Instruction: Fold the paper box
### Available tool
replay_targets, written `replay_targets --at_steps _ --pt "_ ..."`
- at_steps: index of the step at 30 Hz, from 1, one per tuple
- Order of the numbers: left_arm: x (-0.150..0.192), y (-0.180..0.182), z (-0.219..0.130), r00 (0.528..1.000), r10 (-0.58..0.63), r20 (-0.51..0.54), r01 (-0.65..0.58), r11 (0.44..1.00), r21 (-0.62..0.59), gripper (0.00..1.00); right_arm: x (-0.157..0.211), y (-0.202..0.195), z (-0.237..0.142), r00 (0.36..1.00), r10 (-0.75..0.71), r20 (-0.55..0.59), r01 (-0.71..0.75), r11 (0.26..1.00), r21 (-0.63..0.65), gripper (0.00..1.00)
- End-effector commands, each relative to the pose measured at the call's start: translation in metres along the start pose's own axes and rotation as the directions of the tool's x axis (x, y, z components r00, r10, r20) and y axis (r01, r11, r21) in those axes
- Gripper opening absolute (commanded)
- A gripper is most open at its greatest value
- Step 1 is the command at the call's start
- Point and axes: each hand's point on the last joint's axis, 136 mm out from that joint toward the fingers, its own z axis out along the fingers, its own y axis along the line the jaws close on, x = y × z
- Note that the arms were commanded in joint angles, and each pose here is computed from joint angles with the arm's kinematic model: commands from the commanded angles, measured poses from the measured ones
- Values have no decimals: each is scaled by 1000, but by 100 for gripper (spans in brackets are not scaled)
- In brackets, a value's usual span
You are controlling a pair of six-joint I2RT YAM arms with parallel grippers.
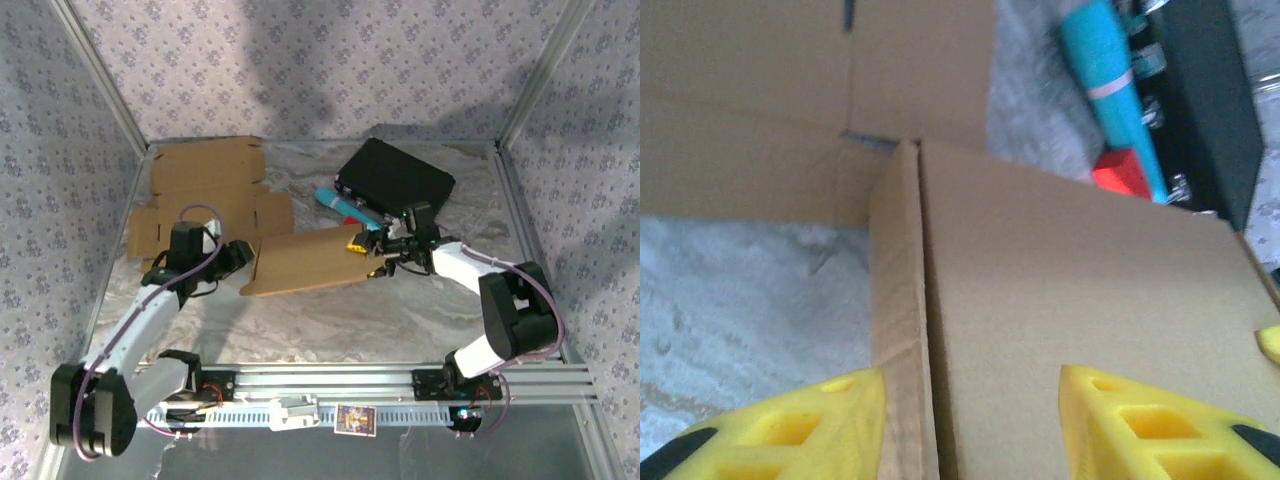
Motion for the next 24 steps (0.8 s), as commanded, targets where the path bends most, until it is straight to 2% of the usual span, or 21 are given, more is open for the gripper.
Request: replay_targets --at_steps 1,4,5,6,8,9,12,13,14,18,21,22,24 --pt "-20 -15 -19 990 87 109 -86 996 -20 50 14 4 -22 970 244 -9 -243 969 48 50" --pt "-30 -49 -40 946 259 194 -269 963 31 51 26 -2 -39 925 379 3 -377 921 98 49" --pt "-30 -64 -48 915 338 222 -357 933 53 51 29 -6 -44 909 416 8 -414 904 107 48" --pt "-27 -80 -56 859 443 256 -474 878 68 51 33 -11 -49 887 462 19 -461 880 113 47" --pt "-12 -109 -68 710 635 303 -684 724 85 55 37 -15 -56 854 519 30 -520 849 96 47" --pt "-2 -121 -74 620 718 317 -773 628 89 61 39 -17 -61 842 538 37 -539 838 90 46" --pt "44 -143 -84 295 896 331 -954 259 149 73 46 -27 -71 806 589 56 -591 800 104 45" --pt "61 -144 -87 179 927 330 -976 127 174 78 46 -28 -73 798 599 60 -602 792 98 45" --pt "74 -142 -89 86 943 322 -981 24 192 80 46 -29 -75 794 605 60 -608 789 93 45" --pt "101 -123 -85 -173 950 258 -945 -234 228 90 46 -36 -80 776 628 55 -630 769 107 44" --pt "105 -108 -68 -309 932 187 -905 -349 242 91 47 -38 -82 772 634 44 -634 763 126 44" --pt "103 -105 -60 -338 927 163 -899 -369 234 91 47 -40 -82 769 638 41 -637 759 131 43" --pt "90 -105 -45 -366 920 140 -909 -385 160 93 47 -40 -82 770 637 31 -635 760 142 43"
